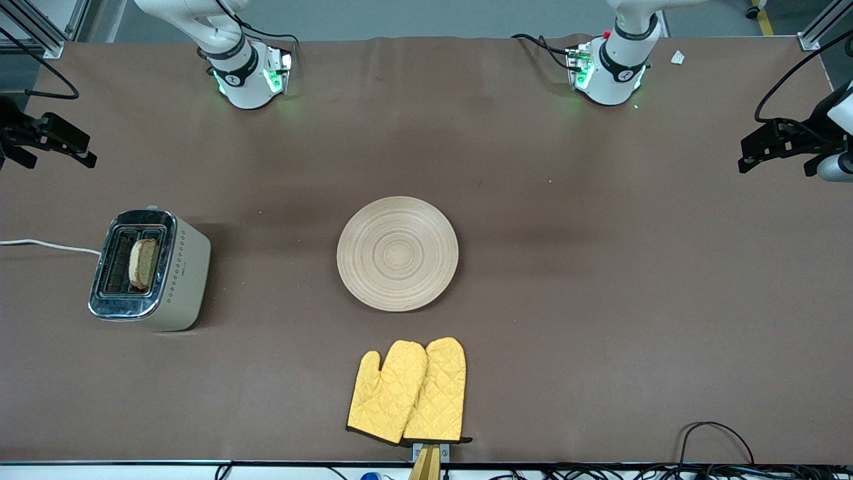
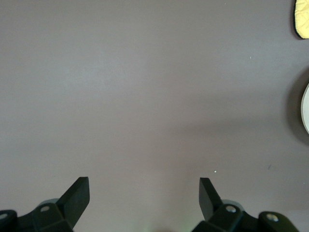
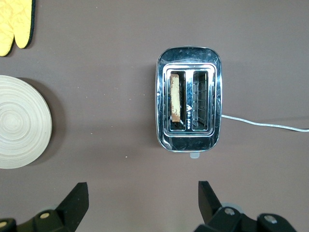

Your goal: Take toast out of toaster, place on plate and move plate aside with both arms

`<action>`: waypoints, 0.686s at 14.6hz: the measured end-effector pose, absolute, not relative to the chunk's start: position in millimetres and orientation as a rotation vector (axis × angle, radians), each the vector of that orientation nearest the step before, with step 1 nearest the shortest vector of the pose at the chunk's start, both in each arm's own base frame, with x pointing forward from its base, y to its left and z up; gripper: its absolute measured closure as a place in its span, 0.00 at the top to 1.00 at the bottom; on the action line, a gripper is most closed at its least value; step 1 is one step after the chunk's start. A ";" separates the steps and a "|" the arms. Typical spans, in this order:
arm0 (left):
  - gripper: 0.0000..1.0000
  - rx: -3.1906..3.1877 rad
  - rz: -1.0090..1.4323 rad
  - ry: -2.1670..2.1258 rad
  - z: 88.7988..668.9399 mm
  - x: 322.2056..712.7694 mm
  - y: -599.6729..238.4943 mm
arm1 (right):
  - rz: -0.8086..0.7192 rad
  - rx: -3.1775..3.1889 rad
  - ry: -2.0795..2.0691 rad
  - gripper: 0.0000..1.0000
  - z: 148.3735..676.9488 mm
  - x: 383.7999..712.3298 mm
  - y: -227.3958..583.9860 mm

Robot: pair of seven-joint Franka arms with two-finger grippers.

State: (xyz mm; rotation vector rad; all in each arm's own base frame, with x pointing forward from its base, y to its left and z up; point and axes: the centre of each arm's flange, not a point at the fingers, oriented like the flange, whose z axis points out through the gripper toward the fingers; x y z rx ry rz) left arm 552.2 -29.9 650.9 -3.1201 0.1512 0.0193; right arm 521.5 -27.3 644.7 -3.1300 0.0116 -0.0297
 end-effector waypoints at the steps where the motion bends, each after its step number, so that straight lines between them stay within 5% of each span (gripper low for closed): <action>1: 1.00 -3.120 0.020 0.151 650.5 552.7 -29.9 | -0.030 -3.130 0.012 1.00 644.8 521.5 -27.3; 10: 1.00 -3.124 0.013 0.154 650.1 560.6 -30.1 | -0.033 -3.130 0.014 1.00 646.1 521.4 -28.1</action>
